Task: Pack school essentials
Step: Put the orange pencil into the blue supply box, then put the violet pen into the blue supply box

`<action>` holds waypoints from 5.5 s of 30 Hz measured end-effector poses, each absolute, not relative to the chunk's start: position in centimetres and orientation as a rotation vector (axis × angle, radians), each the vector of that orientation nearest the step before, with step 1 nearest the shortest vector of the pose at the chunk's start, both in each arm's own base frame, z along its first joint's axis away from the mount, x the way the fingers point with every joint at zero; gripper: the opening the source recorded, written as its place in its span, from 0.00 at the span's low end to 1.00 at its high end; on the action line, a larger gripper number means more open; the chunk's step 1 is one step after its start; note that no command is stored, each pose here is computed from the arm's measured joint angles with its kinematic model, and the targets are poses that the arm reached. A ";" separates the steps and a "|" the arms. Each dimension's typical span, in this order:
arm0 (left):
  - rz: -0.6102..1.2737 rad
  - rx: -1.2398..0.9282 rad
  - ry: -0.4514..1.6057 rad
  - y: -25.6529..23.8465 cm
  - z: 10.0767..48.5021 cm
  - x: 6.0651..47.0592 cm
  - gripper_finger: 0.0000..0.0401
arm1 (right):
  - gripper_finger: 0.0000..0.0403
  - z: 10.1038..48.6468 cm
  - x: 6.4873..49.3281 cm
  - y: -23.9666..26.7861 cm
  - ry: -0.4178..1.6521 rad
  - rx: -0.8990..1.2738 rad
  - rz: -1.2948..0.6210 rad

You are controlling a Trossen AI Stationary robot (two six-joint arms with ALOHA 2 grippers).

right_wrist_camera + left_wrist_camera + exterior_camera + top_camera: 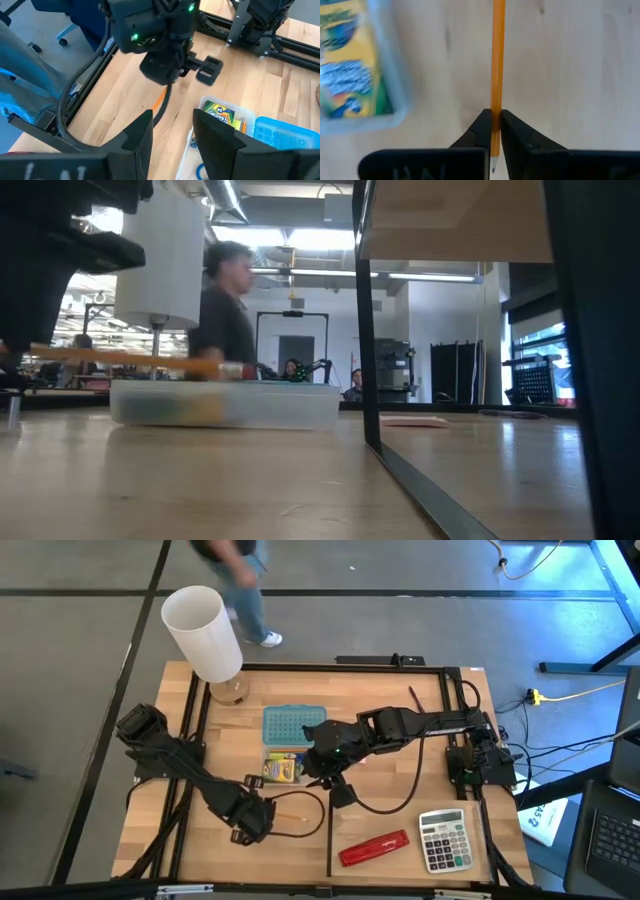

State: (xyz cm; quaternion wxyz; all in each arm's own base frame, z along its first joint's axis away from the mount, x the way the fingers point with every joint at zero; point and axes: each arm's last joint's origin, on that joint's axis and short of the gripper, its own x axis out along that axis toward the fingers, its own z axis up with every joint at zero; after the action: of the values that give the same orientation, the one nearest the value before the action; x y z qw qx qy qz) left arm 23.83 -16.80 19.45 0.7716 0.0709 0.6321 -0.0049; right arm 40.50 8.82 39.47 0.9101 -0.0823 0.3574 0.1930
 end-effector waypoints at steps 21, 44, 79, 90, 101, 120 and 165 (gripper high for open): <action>0.105 0.111 1.304 -12.5 22.9 23.5 0.04 | 0.35 39.5 40.5 8.8 0.735 -0.170 0.398; 0.111 0.126 1.334 -7.3 22.0 25.6 0.04 | 0.35 39.1 40.2 8.3 0.805 -0.171 0.267; 0.125 0.006 1.321 0.8 18.7 26.3 0.04 | 0.35 40.5 39.0 8.4 0.769 -0.127 -0.009; 0.116 0.023 1.263 0.8 18.0 26.5 0.04 | 0.35 40.5 39.0 8.4 0.769 -0.125 -0.009; 0.118 0.022 1.277 0.8 17.5 26.2 0.08 | 0.35 40.5 39.0 8.4 0.769 -0.125 -0.010; 0.185 -0.093 1.243 0.7 18.7 26.9 0.26 | 0.35 40.5 39.1 8.4 0.761 -0.125 -0.008; 0.153 -0.191 0.907 -1.5 29.0 24.1 0.27 | 0.35 37.3 21.1 -1.1 0.994 0.658 -1.024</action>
State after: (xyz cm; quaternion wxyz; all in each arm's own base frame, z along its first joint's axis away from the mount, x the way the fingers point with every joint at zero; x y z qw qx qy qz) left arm 24.15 -1.48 29.02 0.8916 -0.0918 0.4372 0.0735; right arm 21.05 -1.06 37.31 0.7068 0.2964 0.4472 -0.4611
